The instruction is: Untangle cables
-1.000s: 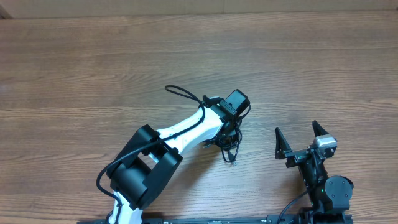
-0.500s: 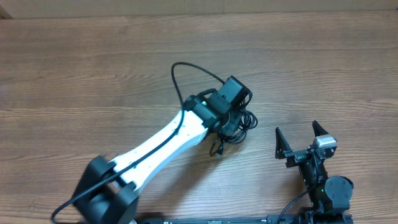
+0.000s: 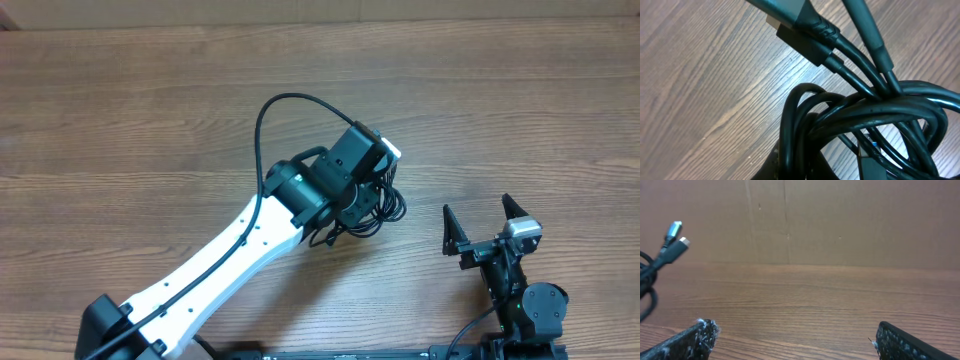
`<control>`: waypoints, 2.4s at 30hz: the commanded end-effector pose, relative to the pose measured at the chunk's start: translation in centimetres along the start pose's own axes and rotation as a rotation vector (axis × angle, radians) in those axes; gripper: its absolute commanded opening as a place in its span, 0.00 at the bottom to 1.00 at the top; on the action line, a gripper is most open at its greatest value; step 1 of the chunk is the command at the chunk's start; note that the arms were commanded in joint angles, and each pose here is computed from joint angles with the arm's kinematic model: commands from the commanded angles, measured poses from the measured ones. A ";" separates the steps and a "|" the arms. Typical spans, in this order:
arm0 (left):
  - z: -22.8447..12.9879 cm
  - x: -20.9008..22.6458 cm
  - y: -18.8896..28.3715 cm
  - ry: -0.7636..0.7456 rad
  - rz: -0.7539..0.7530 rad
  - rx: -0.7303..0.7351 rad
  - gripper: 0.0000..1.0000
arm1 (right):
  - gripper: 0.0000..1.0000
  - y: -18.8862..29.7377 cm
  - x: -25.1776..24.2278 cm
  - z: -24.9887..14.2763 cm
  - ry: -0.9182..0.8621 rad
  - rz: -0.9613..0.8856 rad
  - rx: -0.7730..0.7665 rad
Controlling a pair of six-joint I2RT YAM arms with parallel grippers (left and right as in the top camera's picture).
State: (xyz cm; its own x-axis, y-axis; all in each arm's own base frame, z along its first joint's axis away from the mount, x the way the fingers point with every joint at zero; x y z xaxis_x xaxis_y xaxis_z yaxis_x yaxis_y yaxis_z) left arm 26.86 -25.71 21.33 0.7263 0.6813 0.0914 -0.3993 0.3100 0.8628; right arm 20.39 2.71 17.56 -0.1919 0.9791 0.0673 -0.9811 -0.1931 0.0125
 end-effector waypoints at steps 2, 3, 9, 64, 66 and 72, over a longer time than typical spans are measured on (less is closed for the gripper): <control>0.3 -0.1 2.8 -0.109 -0.004 -0.051 0.04 | 1.00 0.0 0.2 -0.2 -0.006 0.010 -0.003; 0.2 0.0 3.1 -0.108 0.002 -0.053 0.04 | 1.00 0.0 0.2 -0.2 -0.008 0.013 -0.003; -0.1 0.7 5.2 -0.101 0.050 -0.077 0.04 | 1.00 0.0 0.9 -0.2 -0.210 0.067 0.004; 1.0 -0.8 13.3 0.294 -0.145 -0.340 0.04 | 1.00 1.9 11.3 15.0 -0.575 0.863 0.572; 1.2 -1.6 13.4 0.261 -0.203 -0.347 0.04 | 1.00 2.0 11.4 15.1 -0.574 0.870 0.570; 2.0 -2.8 12.8 0.222 -0.290 -0.347 0.04 | 1.00 2.2 11.5 15.2 -0.577 0.891 0.572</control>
State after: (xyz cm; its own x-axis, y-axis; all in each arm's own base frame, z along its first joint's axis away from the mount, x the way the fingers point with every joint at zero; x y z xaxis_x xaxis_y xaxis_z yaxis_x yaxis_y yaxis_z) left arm 21.43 -23.84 32.42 0.6572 0.7143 -0.2405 -0.4432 0.6244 0.6431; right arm 17.21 12.26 32.15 -0.5654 0.3861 0.7289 -0.3646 -0.9097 0.1990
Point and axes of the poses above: each gripper's point midway between its finger pads, its own y axis back along the fingers, its own x axis along the line the jaws close on, z = x × y, the point moved 4 cm from there along y, back along the fingers, and after that the axes turned 1 degree about -y, right-handed, at the moved point
